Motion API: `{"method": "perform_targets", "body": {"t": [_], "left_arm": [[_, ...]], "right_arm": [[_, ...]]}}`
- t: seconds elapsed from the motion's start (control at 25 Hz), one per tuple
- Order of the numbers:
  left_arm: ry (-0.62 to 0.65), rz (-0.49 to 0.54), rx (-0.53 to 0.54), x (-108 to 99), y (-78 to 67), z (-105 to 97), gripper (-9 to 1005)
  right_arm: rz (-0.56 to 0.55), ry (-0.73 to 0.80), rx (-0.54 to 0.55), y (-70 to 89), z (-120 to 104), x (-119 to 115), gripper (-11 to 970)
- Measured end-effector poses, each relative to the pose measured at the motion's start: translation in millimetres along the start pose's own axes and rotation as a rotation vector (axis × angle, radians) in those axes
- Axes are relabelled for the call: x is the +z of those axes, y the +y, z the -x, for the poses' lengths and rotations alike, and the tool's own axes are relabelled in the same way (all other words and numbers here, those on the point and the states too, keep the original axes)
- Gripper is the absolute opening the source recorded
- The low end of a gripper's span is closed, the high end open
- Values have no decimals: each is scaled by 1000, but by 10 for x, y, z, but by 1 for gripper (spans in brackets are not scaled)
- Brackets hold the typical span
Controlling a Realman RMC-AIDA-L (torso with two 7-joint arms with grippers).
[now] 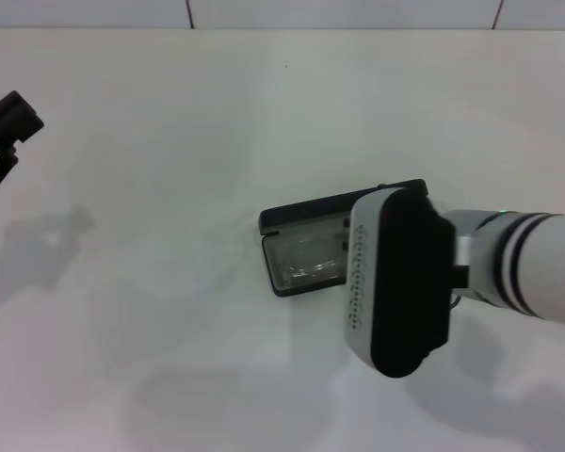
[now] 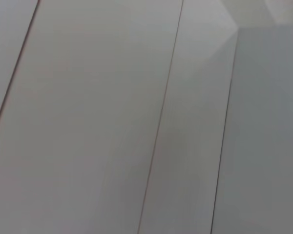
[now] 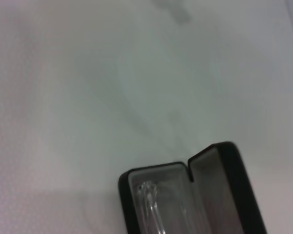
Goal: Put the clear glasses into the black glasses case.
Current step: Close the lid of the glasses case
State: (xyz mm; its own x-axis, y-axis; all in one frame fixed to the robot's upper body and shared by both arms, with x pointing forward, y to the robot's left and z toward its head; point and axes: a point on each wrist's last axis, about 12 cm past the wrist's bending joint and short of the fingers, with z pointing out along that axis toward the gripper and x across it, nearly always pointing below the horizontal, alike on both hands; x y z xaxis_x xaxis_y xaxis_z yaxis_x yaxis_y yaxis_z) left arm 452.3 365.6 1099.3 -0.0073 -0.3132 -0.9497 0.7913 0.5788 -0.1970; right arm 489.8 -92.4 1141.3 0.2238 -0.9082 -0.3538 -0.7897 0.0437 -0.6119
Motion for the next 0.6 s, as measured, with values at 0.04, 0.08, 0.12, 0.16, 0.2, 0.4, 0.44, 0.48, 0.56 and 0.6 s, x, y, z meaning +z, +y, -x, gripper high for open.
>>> {"method": "perform_targets", "body": {"t": [0.04, 0.08, 0.12, 0.16, 0.2, 0.4, 0.44, 0.48, 0.56, 0.6], "left_arm": [[0, -3, -2, 3, -4, -3, 141], [0, -7, -4, 8, -7, -4, 141], [0, -9, -5, 11, -8, -4, 141], [0, -11, -6, 14, -7, 0, 141], [0, -13, -8, 17, -7, 5, 141], [5, -38, -15, 66, 16, 40, 141], [5, -47, -16, 94, 25, 47, 141], [8, -64, -22, 154, 41, 55, 141], [11, -76, -25, 192, 49, 59, 141], [16, -87, -30, 226, 52, 57, 141]], "right_arm": [[-7, -8, 12, -1, 2, -35, 185], [-14, -15, 27, 1, -4, -71, 186], [-29, -29, 44, -15, 5, -124, 186], [-38, -42, 56, -22, 15, -161, 186], [-46, -57, 67, -32, 35, -199, 187], [5, -130, 172, -49, 104, -383, 189], [25, -140, 199, -60, 99, -424, 189], [48, -150, 226, -69, 86, -460, 190], [92, -176, 291, -120, 24, -541, 191], [109, -192, 318, -145, -5, -573, 191]]}}
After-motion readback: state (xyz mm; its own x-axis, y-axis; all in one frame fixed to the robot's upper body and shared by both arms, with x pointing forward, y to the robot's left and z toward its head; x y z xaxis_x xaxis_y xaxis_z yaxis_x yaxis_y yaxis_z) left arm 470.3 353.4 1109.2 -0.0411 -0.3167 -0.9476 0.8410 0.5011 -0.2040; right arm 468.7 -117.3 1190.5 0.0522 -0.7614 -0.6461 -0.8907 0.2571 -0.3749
